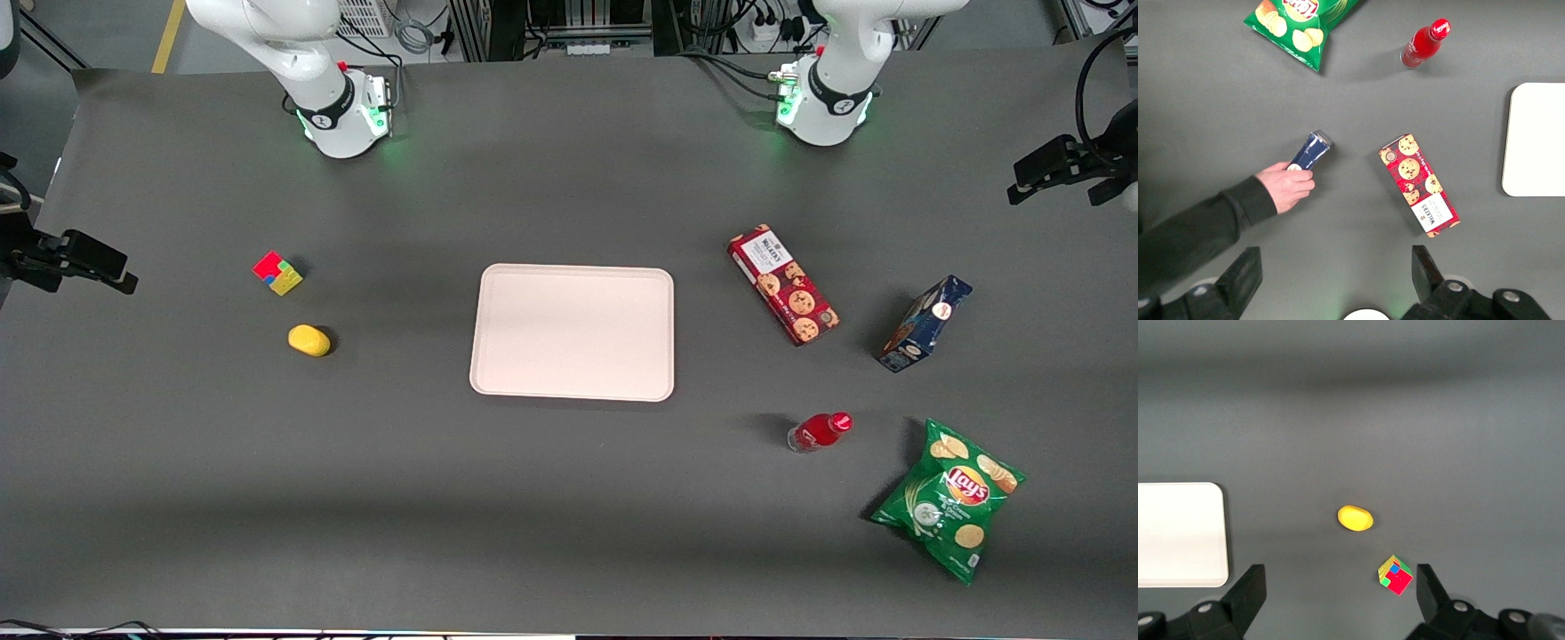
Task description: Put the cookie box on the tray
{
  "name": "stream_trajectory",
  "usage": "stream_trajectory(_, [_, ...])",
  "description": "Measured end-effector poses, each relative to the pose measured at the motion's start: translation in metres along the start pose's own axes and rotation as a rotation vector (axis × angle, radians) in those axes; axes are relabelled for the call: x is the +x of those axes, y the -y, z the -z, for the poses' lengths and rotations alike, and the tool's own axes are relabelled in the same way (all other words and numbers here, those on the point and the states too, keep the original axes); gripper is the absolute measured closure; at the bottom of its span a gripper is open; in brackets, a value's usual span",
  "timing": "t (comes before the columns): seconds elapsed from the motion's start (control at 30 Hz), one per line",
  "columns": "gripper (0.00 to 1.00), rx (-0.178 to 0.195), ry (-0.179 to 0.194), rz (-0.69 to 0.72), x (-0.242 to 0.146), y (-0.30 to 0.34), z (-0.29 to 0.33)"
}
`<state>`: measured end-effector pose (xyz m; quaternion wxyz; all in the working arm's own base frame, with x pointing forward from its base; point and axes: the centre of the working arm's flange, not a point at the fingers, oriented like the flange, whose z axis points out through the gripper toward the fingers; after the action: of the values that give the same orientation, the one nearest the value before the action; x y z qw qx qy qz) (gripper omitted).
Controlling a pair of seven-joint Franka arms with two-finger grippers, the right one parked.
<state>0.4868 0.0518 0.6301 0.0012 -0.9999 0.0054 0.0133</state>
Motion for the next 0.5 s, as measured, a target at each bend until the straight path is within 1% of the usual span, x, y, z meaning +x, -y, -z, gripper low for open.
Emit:
stream_trajectory(0.1, [0.00,0.003,-0.008,-0.008,-0.002,0.006,0.015])
stream_trajectory(0.2, [0.00,0.003,-0.012,-0.053,-0.006,0.014,0.031])
stream_trajectory(0.33, [0.00,0.006,-0.023,-0.182,-0.011,0.026,0.047])
stream_trajectory(0.43, [0.00,0.002,-0.009,-0.289,-0.011,0.031,0.044])
stream_trajectory(0.5, [0.00,-0.005,0.017,-0.347,-0.009,0.031,0.035])
